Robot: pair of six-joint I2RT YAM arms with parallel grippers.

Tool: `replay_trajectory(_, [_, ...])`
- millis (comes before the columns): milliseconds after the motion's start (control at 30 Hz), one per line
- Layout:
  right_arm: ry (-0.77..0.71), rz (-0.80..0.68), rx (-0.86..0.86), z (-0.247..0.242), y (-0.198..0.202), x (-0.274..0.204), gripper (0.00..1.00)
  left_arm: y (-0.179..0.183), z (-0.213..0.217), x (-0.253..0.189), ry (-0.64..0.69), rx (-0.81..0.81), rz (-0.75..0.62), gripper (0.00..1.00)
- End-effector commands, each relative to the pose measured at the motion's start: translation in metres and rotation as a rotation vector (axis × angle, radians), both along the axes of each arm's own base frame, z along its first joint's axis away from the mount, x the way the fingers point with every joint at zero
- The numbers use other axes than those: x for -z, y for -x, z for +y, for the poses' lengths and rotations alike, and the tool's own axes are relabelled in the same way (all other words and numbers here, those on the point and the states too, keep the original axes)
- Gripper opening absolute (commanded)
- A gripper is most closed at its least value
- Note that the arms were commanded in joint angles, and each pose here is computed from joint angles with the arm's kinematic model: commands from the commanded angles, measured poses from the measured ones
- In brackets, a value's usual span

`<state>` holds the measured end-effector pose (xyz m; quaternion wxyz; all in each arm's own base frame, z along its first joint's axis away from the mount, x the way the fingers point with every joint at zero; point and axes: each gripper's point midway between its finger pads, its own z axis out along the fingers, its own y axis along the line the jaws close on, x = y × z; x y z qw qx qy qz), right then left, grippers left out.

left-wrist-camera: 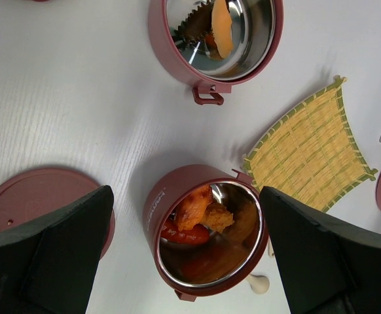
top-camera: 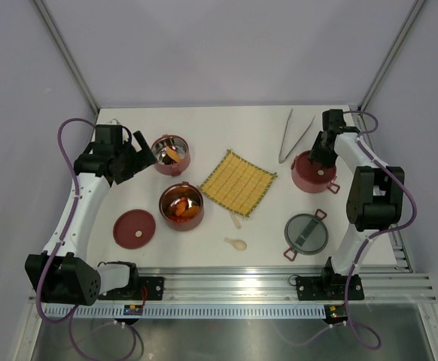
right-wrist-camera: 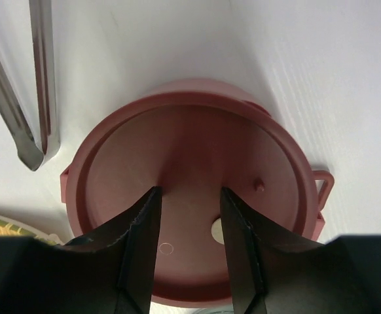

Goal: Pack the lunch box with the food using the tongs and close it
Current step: Close the box lid on the packing box.

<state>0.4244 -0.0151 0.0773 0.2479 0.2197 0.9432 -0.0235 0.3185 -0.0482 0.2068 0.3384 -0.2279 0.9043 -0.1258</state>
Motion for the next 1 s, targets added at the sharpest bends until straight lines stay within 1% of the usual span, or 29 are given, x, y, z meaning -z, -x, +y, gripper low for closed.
replay_trajectory(0, [-0.038,-0.029,-0.017,0.011,0.004,-0.014,0.48,-0.005,0.003,-0.005,-0.011,-0.005,-0.034,0.99])
replay_trajectory(133, [-0.016,-0.139,-0.009,0.006,-0.003,-0.070,0.48,-0.007,0.002,-0.007,-0.003,-0.006,-0.037,0.99])
replay_trajectory(233, [-0.031,-0.179,-0.013,0.009,-0.001,-0.083,0.49,-0.007,0.002,-0.009,0.001,-0.008,-0.043,0.99])
replay_trajectory(300, [-0.035,-0.158,-0.012,0.010,0.000,-0.074,0.49,-0.007,0.002,-0.009,0.002,-0.008,-0.043,0.99])
replay_trajectory(500, [-0.076,0.019,-0.009,0.017,0.005,0.013,0.49,-0.005,0.004,-0.010,-0.011,-0.013,-0.039,0.99])
replay_trajectory(600, [-0.091,0.071,-0.016,0.020,0.007,0.034,0.48,-0.001,0.007,-0.010,-0.024,-0.015,-0.035,0.99])
replay_trajectory(633, [-0.093,0.074,-0.017,0.020,0.007,0.033,0.48,0.000,0.007,-0.010,-0.024,-0.015,-0.031,0.99])
replay_trajectory(667, [-0.091,0.063,-0.018,0.019,0.006,0.029,0.48,0.001,0.007,-0.009,-0.027,-0.013,-0.026,0.99])
replay_trajectory(767, [-0.079,-0.014,-0.024,0.018,0.000,-0.006,0.48,0.003,0.006,-0.006,-0.023,-0.016,-0.018,0.99])
replay_trajectory(800, [-0.074,-0.061,-0.026,0.017,-0.002,-0.026,0.48,0.003,0.007,-0.006,-0.022,-0.018,-0.020,0.99])
replay_trajectory(900, [-0.052,-0.142,-0.025,0.014,-0.006,-0.064,0.48,0.001,0.006,-0.005,-0.018,-0.023,-0.019,0.99])
replay_trajectory(967, [-0.048,-0.167,-0.029,0.013,-0.008,-0.077,0.49,0.001,0.006,-0.005,-0.018,-0.023,-0.019,0.99])
